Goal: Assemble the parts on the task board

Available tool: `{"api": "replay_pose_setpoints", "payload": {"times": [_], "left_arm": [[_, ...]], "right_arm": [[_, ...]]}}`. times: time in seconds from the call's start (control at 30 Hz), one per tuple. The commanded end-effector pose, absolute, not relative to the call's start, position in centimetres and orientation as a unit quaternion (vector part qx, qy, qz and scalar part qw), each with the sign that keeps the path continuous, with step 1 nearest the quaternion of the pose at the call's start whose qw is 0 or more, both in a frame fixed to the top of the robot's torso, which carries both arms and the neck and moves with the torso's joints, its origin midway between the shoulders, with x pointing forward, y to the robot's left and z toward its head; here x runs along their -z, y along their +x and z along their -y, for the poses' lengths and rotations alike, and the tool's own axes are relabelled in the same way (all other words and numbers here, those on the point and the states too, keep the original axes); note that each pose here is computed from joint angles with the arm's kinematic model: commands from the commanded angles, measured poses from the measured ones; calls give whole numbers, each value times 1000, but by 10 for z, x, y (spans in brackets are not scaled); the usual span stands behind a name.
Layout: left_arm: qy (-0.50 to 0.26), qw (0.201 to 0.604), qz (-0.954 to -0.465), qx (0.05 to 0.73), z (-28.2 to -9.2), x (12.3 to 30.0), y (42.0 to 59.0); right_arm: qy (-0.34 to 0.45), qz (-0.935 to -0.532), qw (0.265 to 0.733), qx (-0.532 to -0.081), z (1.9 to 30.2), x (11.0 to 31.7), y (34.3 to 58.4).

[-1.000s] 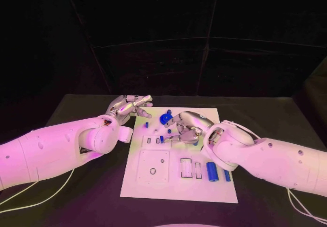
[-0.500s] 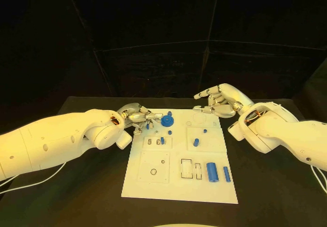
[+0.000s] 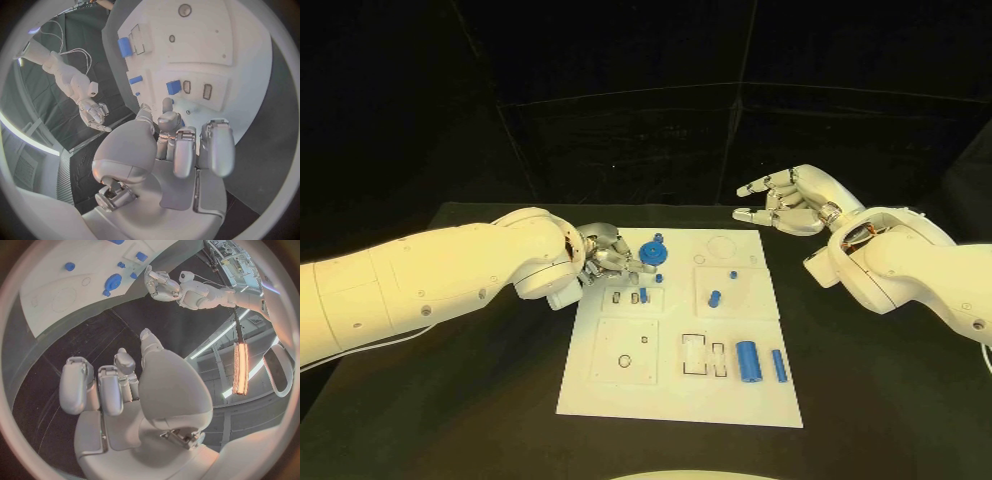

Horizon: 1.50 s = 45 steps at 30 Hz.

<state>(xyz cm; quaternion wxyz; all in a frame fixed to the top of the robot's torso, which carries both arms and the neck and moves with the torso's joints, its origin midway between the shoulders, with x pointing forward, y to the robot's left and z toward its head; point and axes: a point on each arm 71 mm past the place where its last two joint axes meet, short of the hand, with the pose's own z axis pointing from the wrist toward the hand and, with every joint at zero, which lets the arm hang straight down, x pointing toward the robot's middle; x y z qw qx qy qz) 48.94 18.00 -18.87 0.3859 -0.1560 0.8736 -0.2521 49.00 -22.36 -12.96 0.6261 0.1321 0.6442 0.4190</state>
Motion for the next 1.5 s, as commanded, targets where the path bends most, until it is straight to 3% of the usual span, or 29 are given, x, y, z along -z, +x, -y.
{"api": "replay_pose_setpoints", "payload": {"times": [0.03, 1.5], "left_arm": [[-114, 398, -892, 181, -182, 191, 491], [-66, 375, -913, 146, -157, 202, 500]], "right_arm": [[146, -643, 627, -415, 226, 129, 492], [146, -658, 616, -408, 220, 133, 497]]}}
